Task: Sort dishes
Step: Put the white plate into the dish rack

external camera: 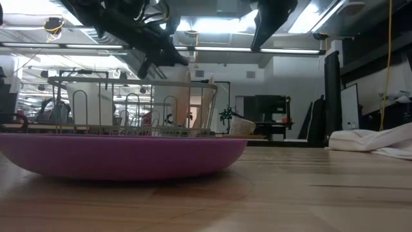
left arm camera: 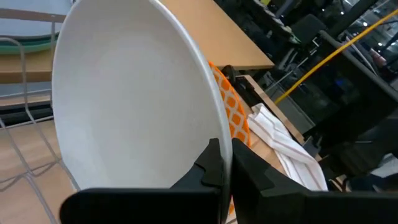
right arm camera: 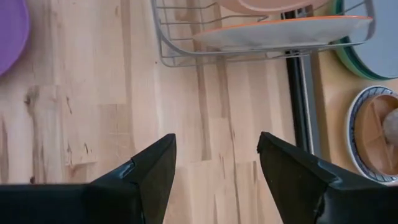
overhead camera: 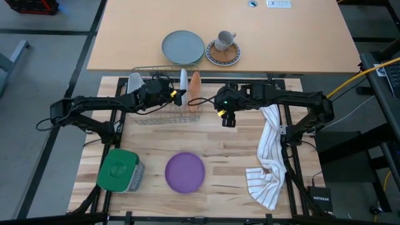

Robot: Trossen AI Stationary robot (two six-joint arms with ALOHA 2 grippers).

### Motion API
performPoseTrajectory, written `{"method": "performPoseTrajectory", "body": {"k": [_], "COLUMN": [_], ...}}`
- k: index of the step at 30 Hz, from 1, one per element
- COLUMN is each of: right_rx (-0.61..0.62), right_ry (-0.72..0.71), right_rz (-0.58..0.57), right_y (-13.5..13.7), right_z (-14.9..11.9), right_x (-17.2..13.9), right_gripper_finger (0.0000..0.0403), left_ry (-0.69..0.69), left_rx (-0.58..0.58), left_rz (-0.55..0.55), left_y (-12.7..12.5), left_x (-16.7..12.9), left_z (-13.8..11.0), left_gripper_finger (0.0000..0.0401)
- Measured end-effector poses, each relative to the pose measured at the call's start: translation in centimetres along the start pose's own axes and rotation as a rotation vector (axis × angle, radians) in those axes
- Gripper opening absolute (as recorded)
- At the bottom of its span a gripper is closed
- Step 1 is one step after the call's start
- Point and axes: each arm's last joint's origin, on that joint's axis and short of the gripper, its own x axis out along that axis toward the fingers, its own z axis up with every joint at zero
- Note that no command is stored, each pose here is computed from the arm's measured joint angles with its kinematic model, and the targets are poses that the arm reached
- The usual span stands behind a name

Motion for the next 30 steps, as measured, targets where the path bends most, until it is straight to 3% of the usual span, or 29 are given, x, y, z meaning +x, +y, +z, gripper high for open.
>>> {"method": "performPoseTrajectory", "body": {"k": [12,23,30], "right_rx": [0.007,0.008,0.013], "right_ry": [-0.043,-0.057,-0.081], "right_rz": [0.072,0.085,0.083], "right_y": [0.8,0.9,0.9], "right_z": [-0.2,-0.1,0.1], "right_x": [2.0,2.1,2.1], "right_gripper_finger": [0.0232,0.0232,0.0232], "left_ry": [0.108,0.106,0.104], "left_rx": [0.04,0.147,0.17], "left_rz": [0.113,0.126,0.133], "left_y": [1.0,1.1,1.2], "left_x": [-0.1,-0.1,-0.1], "left_z": [-1.2,-1.2,-1.2], "left_gripper_finger": [0.0018,0.0022,0.0075]}}
